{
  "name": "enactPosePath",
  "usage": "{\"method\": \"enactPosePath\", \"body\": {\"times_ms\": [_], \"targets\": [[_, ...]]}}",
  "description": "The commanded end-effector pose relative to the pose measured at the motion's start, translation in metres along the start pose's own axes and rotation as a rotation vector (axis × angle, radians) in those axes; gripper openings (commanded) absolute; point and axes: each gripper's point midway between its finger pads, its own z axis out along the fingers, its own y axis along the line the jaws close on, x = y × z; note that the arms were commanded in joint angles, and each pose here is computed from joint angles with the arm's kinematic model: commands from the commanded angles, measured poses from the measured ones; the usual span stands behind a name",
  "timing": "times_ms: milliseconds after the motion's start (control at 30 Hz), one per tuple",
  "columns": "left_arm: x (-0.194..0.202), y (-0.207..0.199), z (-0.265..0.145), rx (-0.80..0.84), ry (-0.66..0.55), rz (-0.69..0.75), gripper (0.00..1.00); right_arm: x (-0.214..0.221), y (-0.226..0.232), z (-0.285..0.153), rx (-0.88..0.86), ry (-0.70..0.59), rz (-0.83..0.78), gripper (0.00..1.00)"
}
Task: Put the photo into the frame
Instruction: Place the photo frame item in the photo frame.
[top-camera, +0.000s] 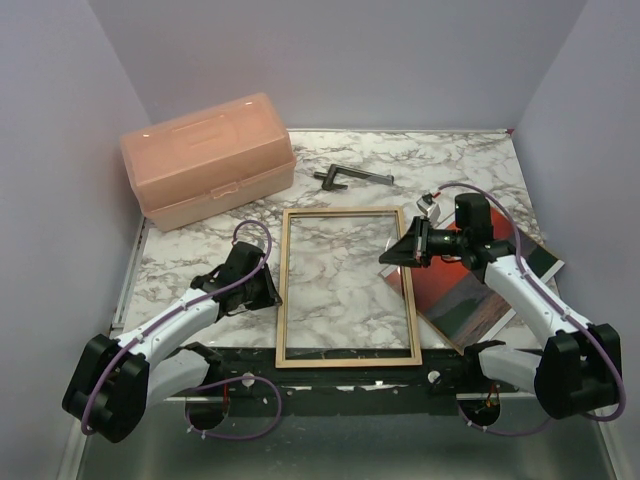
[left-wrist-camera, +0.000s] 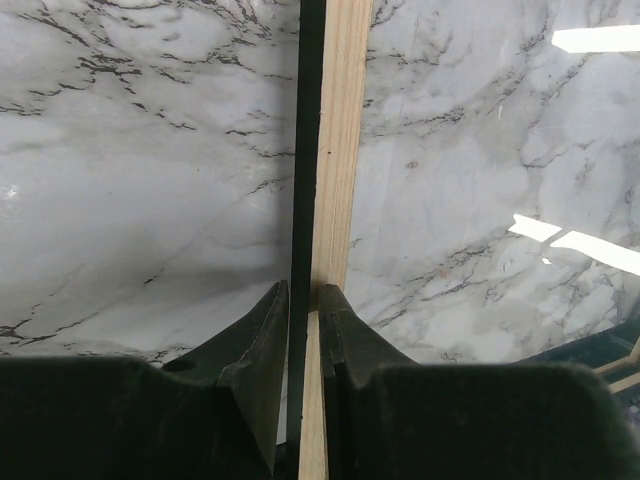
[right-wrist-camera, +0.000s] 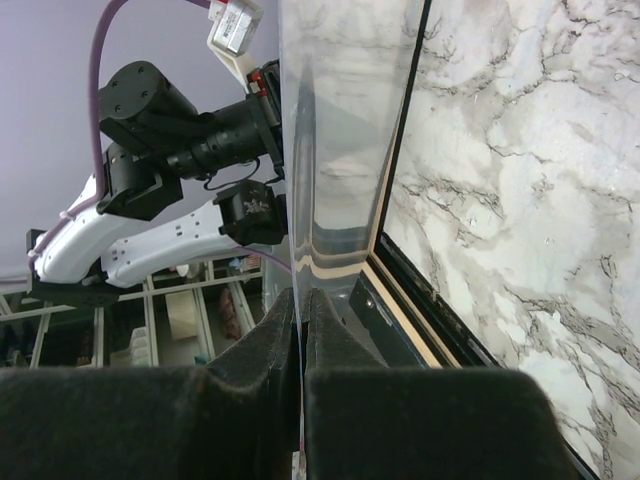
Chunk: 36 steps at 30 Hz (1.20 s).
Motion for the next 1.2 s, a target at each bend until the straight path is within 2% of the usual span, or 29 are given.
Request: {"method": "enactPosePath", "body": {"times_ms": [0, 1167], "targets": [[0.014, 0.020, 0.004, -0.073, 0.052, 0.014, 0.19, 0.006, 0.007, 0.002, -0.050, 0.032, -0.013, 0.01], [0.017, 0.020, 0.006, -0.073, 0.067, 0.018, 0.19, 0.010, 0.008, 0.013, -0.077, 0.078, -0.035, 0.01]]}}
